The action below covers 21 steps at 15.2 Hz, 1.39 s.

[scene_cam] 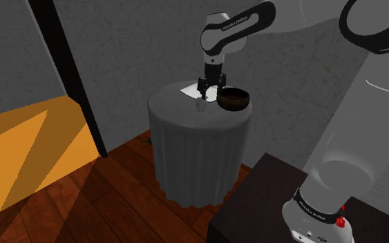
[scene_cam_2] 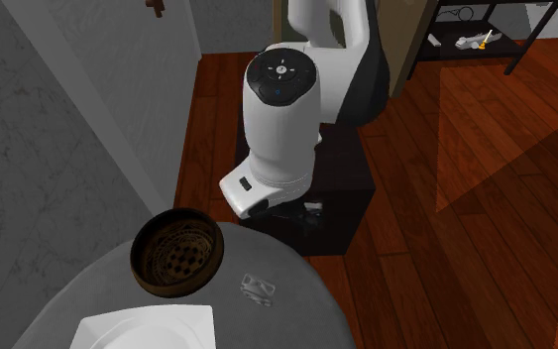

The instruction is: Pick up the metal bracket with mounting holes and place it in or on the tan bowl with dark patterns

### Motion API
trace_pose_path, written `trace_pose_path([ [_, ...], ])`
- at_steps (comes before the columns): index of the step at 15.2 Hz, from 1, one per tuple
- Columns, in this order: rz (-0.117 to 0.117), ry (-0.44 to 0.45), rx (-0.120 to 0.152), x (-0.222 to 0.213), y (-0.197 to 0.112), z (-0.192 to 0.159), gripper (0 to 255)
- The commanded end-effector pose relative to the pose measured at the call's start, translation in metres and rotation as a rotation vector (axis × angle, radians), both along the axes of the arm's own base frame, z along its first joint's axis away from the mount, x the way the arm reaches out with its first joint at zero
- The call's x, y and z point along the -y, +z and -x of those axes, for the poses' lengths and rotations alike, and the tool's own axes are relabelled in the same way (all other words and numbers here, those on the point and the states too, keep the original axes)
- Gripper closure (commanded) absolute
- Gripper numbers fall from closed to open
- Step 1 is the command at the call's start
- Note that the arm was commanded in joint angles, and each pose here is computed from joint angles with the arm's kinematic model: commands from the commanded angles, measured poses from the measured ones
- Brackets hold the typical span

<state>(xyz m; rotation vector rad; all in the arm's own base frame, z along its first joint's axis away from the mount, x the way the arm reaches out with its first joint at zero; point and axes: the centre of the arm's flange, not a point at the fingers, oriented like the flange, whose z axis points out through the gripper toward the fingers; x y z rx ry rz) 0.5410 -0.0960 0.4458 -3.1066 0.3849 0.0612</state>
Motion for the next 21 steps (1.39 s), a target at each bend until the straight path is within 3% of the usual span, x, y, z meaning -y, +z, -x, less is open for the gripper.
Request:
trace_pose_path([
  [1, 0.012, -0.006, 0.007, 0.008, -0.01, -0.018, 0],
  [8, 0.053, -0.029, 0.029, 0.041, -0.039, -0.093, 0],
  [15, 0.053, -0.029, 0.029, 0.043, -0.076, -0.093, 0],
  [21, 0.053, -0.029, 0.029, 0.043, -0.079, -0.093, 0],
])
